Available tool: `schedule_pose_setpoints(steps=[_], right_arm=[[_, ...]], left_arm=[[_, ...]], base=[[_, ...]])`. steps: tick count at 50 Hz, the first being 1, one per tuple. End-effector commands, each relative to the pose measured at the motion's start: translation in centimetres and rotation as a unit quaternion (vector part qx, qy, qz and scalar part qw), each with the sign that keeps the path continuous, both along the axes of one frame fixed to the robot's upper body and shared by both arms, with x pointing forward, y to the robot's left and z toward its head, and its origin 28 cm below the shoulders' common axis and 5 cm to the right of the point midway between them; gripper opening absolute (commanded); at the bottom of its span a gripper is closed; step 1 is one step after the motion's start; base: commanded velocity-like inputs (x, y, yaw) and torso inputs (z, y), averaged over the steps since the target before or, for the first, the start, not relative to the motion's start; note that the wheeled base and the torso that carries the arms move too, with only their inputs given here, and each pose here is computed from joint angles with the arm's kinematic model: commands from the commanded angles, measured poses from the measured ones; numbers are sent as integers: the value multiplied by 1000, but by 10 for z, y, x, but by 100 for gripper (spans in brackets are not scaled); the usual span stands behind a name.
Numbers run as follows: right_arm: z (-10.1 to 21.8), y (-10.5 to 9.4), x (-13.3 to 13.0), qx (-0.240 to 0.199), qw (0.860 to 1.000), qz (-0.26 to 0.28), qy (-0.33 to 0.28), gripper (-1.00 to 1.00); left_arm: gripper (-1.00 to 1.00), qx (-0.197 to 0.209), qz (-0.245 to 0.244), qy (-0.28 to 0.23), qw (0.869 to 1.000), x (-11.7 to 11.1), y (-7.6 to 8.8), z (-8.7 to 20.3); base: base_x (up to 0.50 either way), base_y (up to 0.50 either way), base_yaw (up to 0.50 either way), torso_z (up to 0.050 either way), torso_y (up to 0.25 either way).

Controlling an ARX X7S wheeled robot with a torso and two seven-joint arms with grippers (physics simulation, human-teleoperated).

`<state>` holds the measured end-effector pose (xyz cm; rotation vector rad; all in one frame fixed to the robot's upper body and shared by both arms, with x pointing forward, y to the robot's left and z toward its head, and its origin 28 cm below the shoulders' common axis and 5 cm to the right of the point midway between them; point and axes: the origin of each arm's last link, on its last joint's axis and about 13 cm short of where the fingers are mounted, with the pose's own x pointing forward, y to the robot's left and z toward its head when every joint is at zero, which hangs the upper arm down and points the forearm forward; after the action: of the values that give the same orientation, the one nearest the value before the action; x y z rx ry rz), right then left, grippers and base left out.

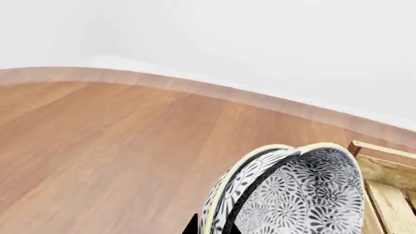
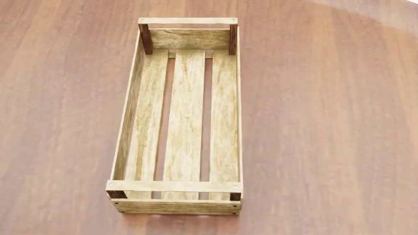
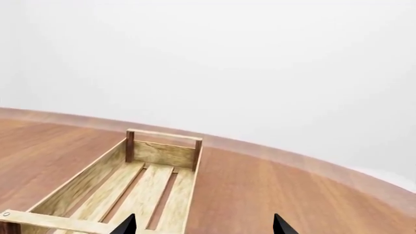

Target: Stack the right bowl on the left bowl and place them in the tray.

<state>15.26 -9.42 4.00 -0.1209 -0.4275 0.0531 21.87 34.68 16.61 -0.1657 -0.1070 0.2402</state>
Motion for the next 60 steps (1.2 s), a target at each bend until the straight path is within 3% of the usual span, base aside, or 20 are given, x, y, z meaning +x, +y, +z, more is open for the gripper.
schedule_pose_setpoints(steps=[1, 14, 27, 39, 55, 60], right_arm=[[4, -2, 2, 3, 1000, -1, -12, 100], [2, -6, 1, 10, 1000, -5, -11, 100], [0, -8, -1, 18, 1000, -4, -6, 100], [2, -11, 0, 24, 1000, -10, -8, 100], [0, -20, 1, 28, 999, -24, -5, 100], [-1, -21, 0, 29, 999, -25, -5, 100]], left_arm=[[-100, 56, -63, -77, 993, 9, -39, 47], [-100, 77, -117, -113, 984, 13, -72, 78], [-100, 89, -170, -119, 974, 31, -102, 94], [-100, 141, -247, -144, 948, 43, -146, 102], [-100, 146, -304, -169, 926, 49, -192, 117], [-100, 135, -322, -152, 925, 54, -200, 114]], base=[[0, 0, 0, 0, 0], [0, 0, 0, 1, 1], [0, 0, 0, 0, 2], [0, 0, 0, 0, 1], [0, 0, 0, 1, 1], [0, 0, 0, 0, 2]])
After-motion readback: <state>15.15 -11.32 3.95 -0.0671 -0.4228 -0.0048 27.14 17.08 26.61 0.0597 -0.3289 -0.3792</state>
